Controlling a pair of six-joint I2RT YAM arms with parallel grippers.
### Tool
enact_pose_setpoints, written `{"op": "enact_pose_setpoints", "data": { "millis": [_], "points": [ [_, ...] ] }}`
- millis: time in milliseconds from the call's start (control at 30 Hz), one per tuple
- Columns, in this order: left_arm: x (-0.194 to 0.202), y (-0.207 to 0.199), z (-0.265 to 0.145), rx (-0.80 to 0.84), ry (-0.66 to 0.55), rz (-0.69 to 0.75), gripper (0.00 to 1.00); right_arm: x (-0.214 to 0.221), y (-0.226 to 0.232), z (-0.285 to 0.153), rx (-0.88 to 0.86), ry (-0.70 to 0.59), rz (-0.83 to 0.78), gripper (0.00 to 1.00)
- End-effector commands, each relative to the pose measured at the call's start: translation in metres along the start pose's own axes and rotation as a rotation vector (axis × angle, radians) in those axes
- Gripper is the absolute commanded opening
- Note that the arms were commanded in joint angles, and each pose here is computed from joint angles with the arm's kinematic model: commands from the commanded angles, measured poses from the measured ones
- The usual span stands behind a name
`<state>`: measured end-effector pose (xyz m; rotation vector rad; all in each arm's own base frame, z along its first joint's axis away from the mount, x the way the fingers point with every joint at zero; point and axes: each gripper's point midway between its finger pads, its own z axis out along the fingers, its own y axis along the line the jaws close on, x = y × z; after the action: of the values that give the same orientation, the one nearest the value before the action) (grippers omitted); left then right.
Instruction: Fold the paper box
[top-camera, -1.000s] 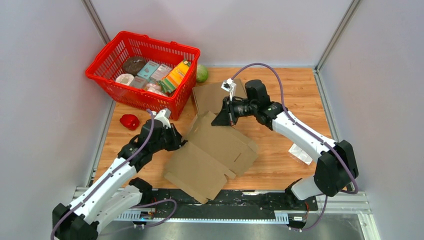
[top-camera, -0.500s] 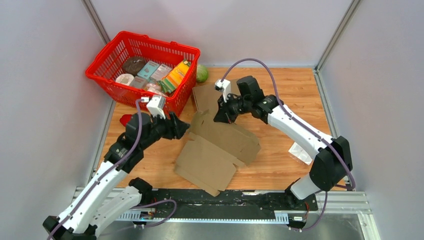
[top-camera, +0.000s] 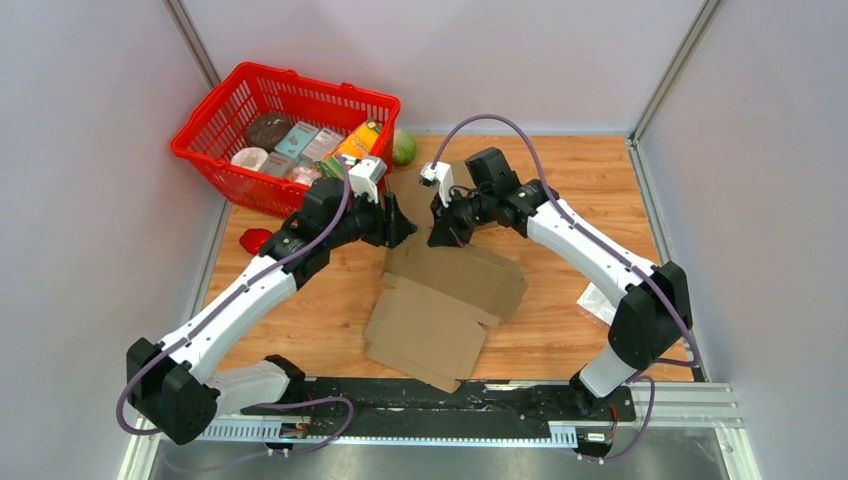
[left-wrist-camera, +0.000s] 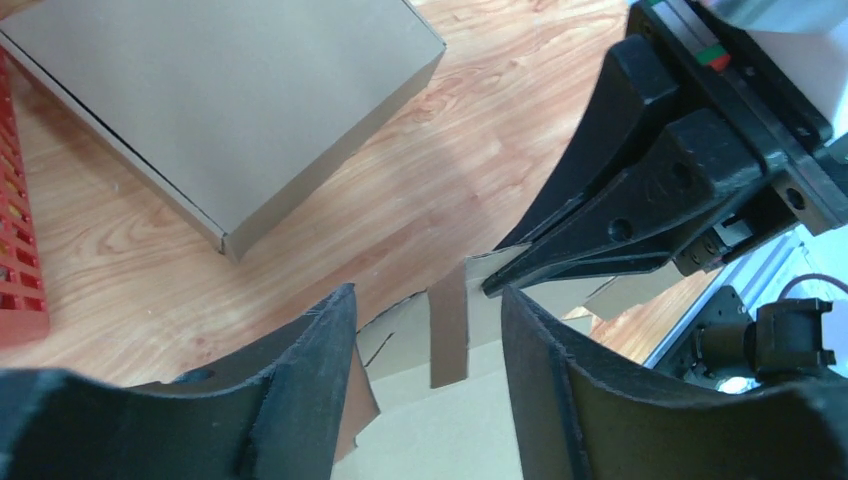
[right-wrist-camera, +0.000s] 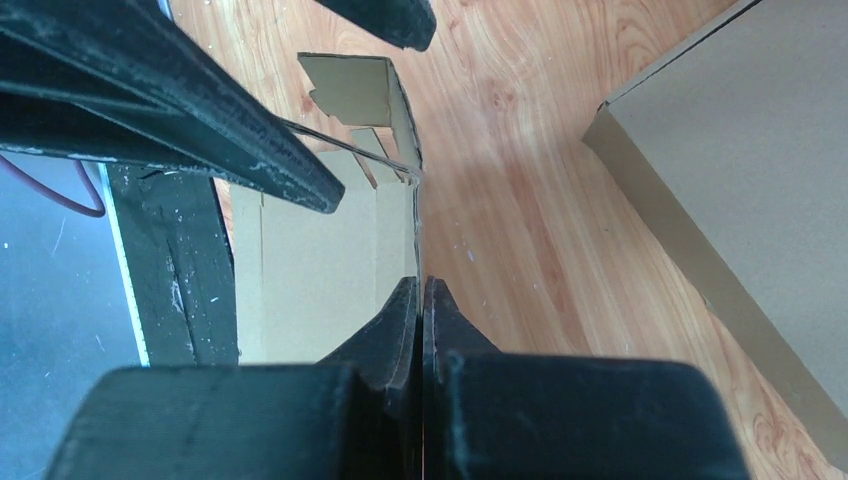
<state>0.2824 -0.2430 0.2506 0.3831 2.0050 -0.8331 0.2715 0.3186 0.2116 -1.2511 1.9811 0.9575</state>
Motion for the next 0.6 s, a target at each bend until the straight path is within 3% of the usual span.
{"op": "enact_pose_setpoints", "data": {
  "millis": [0, 200, 333, 367, 467, 533, 567],
  "points": [
    [-0.026, -0.021, -0.003, 0.064, -0.08, 0.112, 0.59, -0.016, 0.005, -0.003, -0.022, -0.027, -0.055, 0.0],
    [-0.013, -0.012, 0.004, -0.015, -0.017, 0.155, 0.44, -0.017, 0.006, -0.003, -0.025, -0.033, -0.055, 0.0],
    [-0.006, -0.008, 0.006, -0.055, 0.003, 0.197, 0.44, -0.019, 0.005, -0.004, -0.017, -0.032, -0.055, 0.0],
    [-0.004, -0.006, 0.006, -0.066, 0.009, 0.201, 0.37, -0.02, 0.005, -0.004, -0.019, -0.034, -0.056, 0.0],
    [-0.002, -0.002, 0.008, -0.088, 0.015, 0.221, 0.31, -0.021, 0.004, -0.004, -0.017, -0.034, -0.058, 0.0],
    [-0.001, 0.001, 0.009, -0.105, 0.019, 0.228, 0.21, -0.022, 0.003, -0.005, -0.009, -0.034, -0.06, 0.0],
    [-0.001, 0.002, 0.01, -0.116, 0.016, 0.232, 0.07, -0.023, 0.0, -0.005, 0.003, -0.034, -0.054, 0.0]
  ]
}}
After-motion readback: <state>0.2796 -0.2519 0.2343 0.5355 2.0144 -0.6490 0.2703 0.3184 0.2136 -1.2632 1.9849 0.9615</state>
